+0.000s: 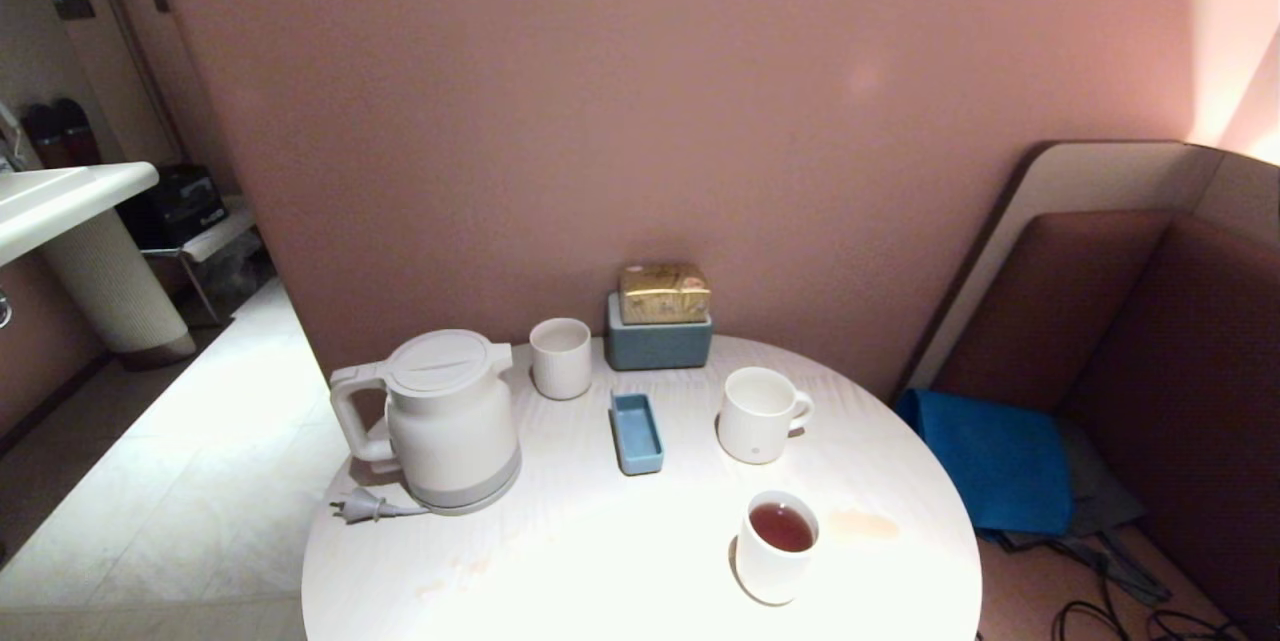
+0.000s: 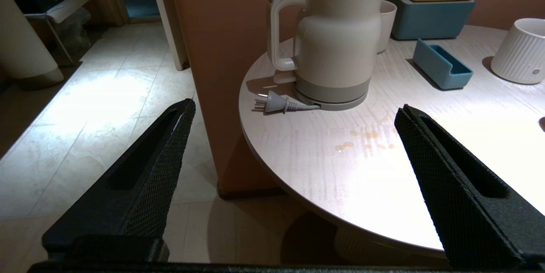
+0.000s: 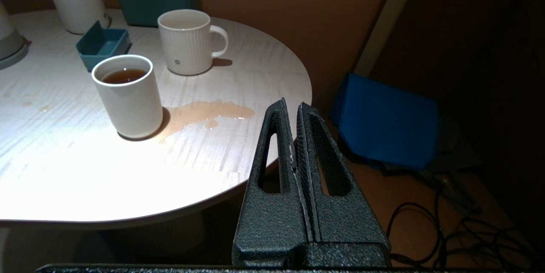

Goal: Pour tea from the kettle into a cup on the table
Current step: Pick up the cup

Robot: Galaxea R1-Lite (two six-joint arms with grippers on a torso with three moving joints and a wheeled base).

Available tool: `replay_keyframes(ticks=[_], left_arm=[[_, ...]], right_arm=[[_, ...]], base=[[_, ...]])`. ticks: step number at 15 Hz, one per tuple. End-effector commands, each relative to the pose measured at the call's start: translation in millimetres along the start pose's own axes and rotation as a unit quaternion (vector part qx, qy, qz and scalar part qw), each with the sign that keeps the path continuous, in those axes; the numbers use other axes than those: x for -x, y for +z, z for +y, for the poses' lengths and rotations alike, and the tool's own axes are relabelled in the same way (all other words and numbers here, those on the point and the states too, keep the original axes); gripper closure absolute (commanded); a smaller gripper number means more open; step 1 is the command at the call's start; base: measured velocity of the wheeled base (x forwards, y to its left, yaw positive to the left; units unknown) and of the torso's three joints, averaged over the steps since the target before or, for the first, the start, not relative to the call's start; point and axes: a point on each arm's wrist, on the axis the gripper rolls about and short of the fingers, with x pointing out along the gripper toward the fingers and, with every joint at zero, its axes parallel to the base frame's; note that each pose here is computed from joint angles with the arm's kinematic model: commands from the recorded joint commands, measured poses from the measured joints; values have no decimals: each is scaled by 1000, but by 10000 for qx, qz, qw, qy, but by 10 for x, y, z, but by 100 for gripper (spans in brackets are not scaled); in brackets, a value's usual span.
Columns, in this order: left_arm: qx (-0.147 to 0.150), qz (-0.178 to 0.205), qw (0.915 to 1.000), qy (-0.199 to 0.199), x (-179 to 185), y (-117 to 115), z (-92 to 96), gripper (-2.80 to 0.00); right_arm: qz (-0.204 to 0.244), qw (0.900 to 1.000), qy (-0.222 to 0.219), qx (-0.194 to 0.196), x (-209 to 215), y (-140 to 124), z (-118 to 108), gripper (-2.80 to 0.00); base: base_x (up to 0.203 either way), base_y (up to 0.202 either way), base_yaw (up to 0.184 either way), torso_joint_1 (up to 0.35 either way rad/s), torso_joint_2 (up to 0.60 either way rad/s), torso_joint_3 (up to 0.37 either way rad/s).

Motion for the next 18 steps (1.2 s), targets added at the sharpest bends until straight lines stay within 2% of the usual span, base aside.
replay_keyframes(ticks=[1, 5, 6, 18], left_arm=[[0, 10, 10000, 4, -2, 1, 0, -280], [0, 11, 10000, -3, -2, 1, 0, -280], [0, 10, 10000, -3, -2, 1, 0, 0], [0, 6, 10000, 0, -1, 1, 0, 0]], right_arm=[[5, 10000, 4, 2, -1, 0, 0, 0], [5, 10000, 4, 2, -1, 0, 0, 0], [5, 10000, 4, 2, -1, 0, 0, 0], [5, 10000, 4, 2, -1, 0, 0, 0]], base=[[0, 0, 0, 0, 0, 0], [0, 0, 0, 0, 0, 0], [0, 0, 0, 0, 0, 0], [0, 0, 0, 0, 0, 0]])
